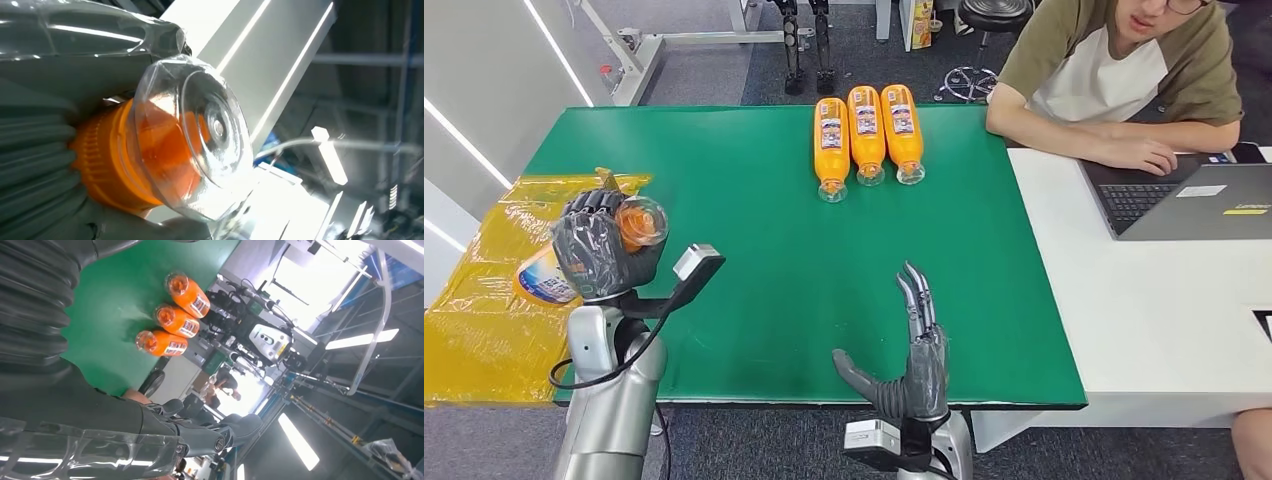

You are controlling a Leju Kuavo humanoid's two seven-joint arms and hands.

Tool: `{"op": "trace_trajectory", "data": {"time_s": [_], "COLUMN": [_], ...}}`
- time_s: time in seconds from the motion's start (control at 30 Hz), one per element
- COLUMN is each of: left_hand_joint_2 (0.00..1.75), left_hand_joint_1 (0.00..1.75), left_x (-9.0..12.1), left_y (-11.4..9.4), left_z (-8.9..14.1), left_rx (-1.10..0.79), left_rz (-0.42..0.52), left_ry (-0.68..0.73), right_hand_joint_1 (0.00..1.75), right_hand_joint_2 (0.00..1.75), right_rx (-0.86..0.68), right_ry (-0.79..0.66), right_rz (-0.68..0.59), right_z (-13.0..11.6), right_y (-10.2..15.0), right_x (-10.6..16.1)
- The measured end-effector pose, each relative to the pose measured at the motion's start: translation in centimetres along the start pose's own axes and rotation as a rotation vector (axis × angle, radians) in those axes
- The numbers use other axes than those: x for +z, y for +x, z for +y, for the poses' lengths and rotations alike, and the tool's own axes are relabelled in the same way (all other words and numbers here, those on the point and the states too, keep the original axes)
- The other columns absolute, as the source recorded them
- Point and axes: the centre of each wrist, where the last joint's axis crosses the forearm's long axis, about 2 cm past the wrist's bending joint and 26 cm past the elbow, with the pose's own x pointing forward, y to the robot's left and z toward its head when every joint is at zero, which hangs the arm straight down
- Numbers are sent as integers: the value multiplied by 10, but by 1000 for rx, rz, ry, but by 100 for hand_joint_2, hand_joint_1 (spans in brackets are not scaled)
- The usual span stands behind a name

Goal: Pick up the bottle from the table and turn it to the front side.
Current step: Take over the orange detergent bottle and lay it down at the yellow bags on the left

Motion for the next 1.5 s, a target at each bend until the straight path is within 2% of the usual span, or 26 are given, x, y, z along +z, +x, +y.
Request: {"op": "trace_trajectory", "data": {"time_s": [0.2, 0.33, 0.63, 0.9, 1.1, 1.13, 1.17, 1.23, 1.27, 1.3, 1.5], "left_hand_joint_2": [175, 175, 175, 175, 175, 175, 175, 175, 175, 175, 175], "left_hand_joint_1": [175, 175, 175, 175, 175, 168, 132, 45, 7, 0, 0], "left_x": [-25, -29, -8, 12, 19, 19, 19, 19, 19, 19, 17], "left_y": [-31, -48, -85, -117, -130, -131, -131, -131, -131, -131, -127], "left_z": [-18, -25, -35, -37, -35, -35, -35, -35, -35, -35, -35], "left_rx": [-113, -212, -406, -376, -387, -394, -401, -418, -428, -440, -431], "left_rz": [14, 10, -48, -148, -143, -141, -140, -132, -128, -122, -98], "left_ry": [-193, -390, -768, -1115, -1186, -1187, -1186, -1179, -1172, -1162, -1105], "right_hand_joint_1": [0, 0, 0, 0, 0, 0, 0, 0, 0, 0, 0], "right_hand_joint_2": [175, 175, 175, 175, 175, 175, 175, 175, 175, 175, 175], "right_rx": [2, -4, -10, -31, -48, -53, -57, -63, -66, -68, -73], "right_ry": [-29, -38, -45, -55, -46, -44, -42, -37, -34, -31, -21], "right_rz": [9, 16, 23, 55, 74, 76, 77, 74, 72, 70, 67], "right_z": [-5, -6, -7, -6, -3, -3, -2, -1, 0, 0, 2], "right_y": [2, 2, 3, 3, 5, 6, 6, 6, 6, 7, 6], "right_x": [1, 2, 2, 1, 0, 0, 0, 0, 0, -1, 0]}}
